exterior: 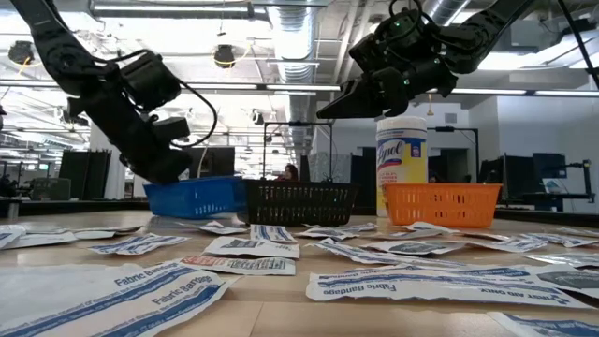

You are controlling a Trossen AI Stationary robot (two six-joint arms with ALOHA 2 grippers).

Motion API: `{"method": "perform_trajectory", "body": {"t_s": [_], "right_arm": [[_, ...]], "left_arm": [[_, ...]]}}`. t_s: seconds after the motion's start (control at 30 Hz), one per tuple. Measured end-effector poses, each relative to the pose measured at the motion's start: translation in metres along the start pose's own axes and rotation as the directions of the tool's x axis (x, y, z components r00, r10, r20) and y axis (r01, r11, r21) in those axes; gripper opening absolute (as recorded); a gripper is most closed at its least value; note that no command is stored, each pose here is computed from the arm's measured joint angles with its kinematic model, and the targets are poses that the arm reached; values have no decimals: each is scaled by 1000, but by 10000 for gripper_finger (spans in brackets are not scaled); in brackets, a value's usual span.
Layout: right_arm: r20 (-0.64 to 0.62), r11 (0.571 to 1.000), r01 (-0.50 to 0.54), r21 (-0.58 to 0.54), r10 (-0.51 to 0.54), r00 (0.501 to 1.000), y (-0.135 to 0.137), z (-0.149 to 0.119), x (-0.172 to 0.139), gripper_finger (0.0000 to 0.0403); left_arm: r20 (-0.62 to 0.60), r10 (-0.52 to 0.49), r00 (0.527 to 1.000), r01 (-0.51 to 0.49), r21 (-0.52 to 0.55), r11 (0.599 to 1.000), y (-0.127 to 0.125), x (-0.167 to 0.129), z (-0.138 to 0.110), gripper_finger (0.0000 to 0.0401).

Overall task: Pick & Place First Aid Supplies
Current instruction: Put the bandage into the blue container

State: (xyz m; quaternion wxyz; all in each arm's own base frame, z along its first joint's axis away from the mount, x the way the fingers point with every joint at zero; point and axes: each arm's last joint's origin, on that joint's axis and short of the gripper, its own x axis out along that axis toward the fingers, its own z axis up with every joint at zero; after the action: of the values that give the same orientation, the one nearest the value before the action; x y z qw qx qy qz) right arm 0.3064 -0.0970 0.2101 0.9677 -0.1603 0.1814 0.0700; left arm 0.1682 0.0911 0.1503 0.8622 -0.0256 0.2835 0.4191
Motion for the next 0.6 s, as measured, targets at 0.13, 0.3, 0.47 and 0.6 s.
{"method": "perform_trajectory", "body": {"t_s": [0.13, 0.3, 0.47, 0.6], "right_arm": [[0, 1000, 0, 0, 0, 1000, 0, 0, 0, 87], [0, 1000, 0, 0, 0, 1000, 0, 0, 0, 87], [0, 1000, 0, 0, 0, 1000, 0, 0, 0, 87], [0, 1000, 0, 0, 0, 1000, 0, 0, 0, 87]], "left_arm": [[22, -2, 1000, 2, -7, 1000, -1, 1, 2, 18], [26, -2, 1000, 2, -9, 1000, -1, 1, 3, 43], [48, -6, 999, 5, 6, 1000, -1, 0, 5, 69], [131, -60, 990, 57, 27, 998, -7, -9, 14, 76]]}}
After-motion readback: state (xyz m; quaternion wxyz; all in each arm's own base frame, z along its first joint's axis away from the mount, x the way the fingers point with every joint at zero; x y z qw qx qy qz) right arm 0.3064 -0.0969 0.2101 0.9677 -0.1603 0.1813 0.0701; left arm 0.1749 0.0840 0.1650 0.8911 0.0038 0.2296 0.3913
